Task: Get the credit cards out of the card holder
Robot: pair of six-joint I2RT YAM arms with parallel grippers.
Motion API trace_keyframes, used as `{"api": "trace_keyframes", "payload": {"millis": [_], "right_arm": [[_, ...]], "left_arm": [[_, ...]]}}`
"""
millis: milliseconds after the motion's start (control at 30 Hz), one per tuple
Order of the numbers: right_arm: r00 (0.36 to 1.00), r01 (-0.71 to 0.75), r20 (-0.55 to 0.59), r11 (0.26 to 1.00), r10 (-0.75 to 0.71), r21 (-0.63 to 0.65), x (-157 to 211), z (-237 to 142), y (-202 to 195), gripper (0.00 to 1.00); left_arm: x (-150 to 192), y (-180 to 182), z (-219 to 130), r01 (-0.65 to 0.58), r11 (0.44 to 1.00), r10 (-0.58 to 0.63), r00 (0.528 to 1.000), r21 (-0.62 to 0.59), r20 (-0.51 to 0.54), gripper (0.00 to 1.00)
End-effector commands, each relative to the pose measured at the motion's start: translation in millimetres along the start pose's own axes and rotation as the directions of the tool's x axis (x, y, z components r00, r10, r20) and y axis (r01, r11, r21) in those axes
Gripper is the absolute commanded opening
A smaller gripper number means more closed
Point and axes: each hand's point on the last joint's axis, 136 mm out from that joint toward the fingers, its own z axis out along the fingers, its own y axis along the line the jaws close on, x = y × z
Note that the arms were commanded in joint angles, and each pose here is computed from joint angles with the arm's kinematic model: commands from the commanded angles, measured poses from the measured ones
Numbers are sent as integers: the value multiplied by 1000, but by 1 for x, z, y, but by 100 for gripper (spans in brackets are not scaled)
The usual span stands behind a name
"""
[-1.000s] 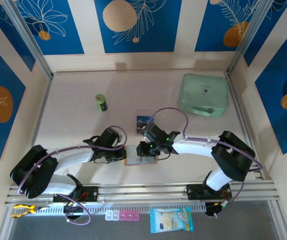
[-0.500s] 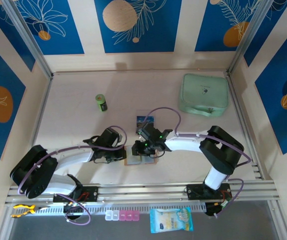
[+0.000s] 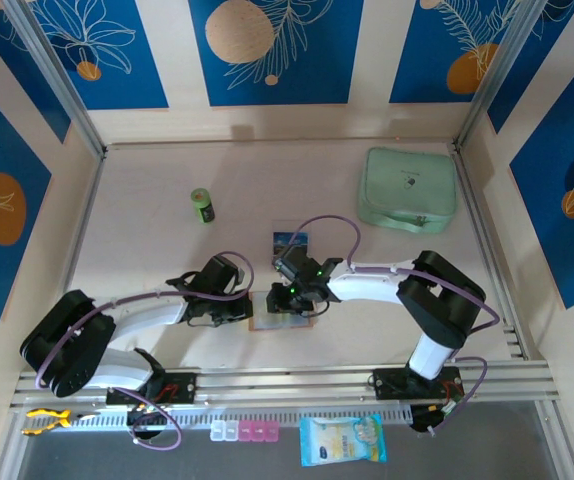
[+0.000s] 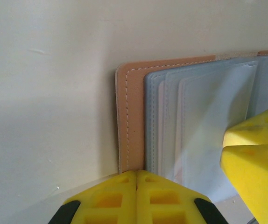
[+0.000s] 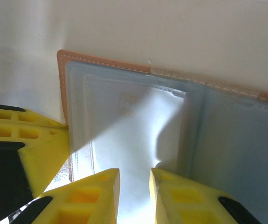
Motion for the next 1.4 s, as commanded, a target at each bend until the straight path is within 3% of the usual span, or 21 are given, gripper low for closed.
{"api": "trace_keyframes", "payload": {"millis": [0,367,700,967,1367], "right_arm": [[1000,-15,6,999,15,36,1,-8,-8,25],[1000,-31,-5,999,31,17,3,-5,-18,25],[999,-37,-9,999,37,-13,6,-3,-20,25],[999,-40,-7,998,39,-41,6,-4,-20,25],[999,-52,3,990,53,-130,4,-6,-16,25]], "left_arm": [[4,9,-1,-1,999,1,1000,-37,-18,5],[-5,-3,-14,-13,1000,14,1000,-21,12,7],[-20,-36,-28,-21,997,17,998,80,58,18],[-22,-54,-20,-19,990,14,999,143,36,27],[-15,-46,-1,7,993,-4,1000,122,-21,36]]}}
